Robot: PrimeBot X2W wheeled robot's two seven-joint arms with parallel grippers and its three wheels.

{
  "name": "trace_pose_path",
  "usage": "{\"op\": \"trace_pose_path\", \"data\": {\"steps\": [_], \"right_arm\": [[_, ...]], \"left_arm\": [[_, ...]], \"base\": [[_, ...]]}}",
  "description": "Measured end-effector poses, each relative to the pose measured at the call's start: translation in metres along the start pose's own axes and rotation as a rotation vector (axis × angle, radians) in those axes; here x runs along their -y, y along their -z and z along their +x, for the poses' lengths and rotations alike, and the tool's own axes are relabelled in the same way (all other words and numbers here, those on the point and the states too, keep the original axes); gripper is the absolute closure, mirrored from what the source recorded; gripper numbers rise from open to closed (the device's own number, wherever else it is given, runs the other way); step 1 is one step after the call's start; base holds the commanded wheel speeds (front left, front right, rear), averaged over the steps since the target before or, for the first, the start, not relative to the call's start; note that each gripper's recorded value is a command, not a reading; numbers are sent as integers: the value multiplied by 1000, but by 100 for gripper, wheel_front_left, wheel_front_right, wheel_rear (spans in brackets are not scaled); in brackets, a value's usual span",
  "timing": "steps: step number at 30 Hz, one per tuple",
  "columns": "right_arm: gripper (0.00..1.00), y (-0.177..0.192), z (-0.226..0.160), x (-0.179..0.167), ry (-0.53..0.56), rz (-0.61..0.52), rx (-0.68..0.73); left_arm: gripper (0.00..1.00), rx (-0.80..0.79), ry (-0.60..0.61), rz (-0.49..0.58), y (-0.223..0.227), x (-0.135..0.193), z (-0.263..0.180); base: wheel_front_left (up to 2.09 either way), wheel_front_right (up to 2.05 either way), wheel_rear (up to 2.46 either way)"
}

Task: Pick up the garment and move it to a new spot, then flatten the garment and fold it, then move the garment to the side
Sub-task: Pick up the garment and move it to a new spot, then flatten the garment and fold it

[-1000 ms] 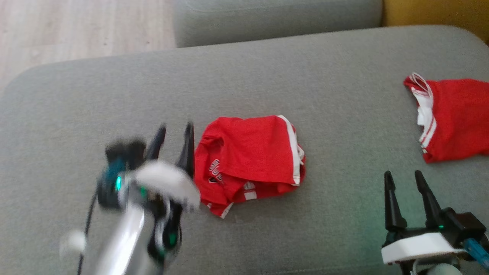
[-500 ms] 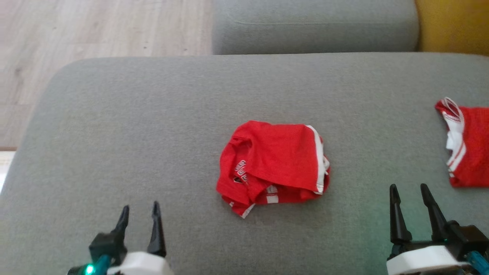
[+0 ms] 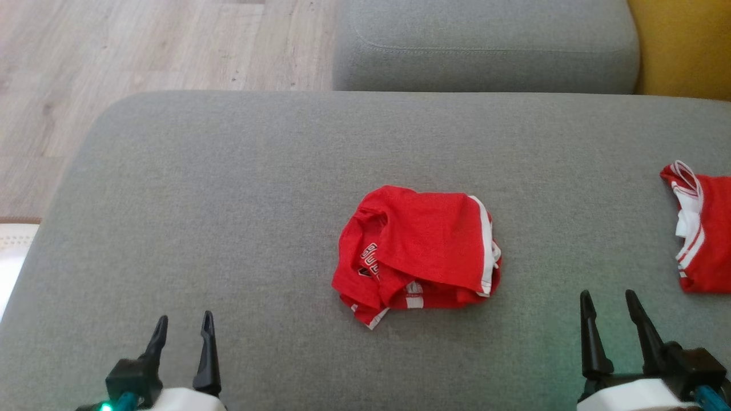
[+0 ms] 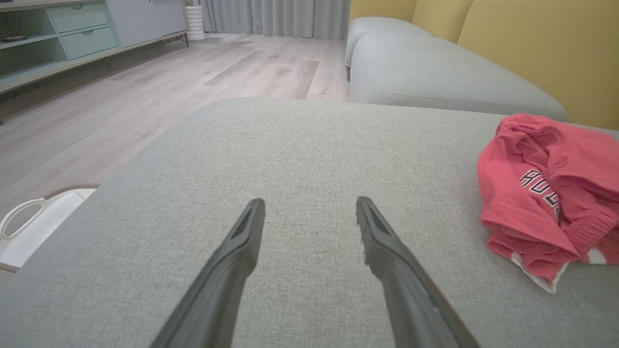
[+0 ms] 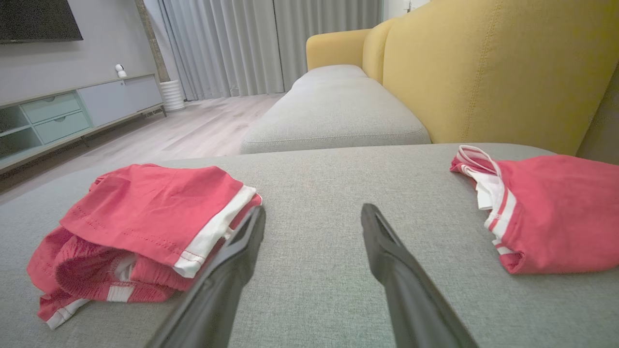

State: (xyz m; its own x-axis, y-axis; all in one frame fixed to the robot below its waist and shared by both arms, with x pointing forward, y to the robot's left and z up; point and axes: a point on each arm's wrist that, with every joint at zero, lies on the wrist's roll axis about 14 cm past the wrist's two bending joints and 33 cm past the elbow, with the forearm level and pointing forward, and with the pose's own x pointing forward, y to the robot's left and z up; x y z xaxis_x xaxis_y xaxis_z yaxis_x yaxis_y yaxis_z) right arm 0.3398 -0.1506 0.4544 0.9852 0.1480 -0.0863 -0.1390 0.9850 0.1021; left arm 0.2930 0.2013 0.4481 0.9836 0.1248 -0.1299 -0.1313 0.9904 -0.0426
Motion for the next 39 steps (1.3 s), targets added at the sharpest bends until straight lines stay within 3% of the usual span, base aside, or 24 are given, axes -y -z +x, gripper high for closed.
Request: {"op": "trace_pose_path", "data": {"steps": [24, 30, 35, 39], "right_arm": [[0, 10, -6, 7, 26, 7, -29], [0, 13, -3, 10, 35, 5, -40], [0, 18, -2, 10, 38, 11, -59], [0, 15, 4, 15, 52, 12, -48]], "left_arm": [[0, 1, 67, -35, 2, 21, 6], [0, -33, 242, -89, 9, 76, 9], [0, -93, 369, -245, 11, 126, 20], [0, -167, 422, -312, 17, 156, 31]], "base": [[0, 0, 0], [0, 0, 0], [0, 0, 0], [0, 0, 0]]}}
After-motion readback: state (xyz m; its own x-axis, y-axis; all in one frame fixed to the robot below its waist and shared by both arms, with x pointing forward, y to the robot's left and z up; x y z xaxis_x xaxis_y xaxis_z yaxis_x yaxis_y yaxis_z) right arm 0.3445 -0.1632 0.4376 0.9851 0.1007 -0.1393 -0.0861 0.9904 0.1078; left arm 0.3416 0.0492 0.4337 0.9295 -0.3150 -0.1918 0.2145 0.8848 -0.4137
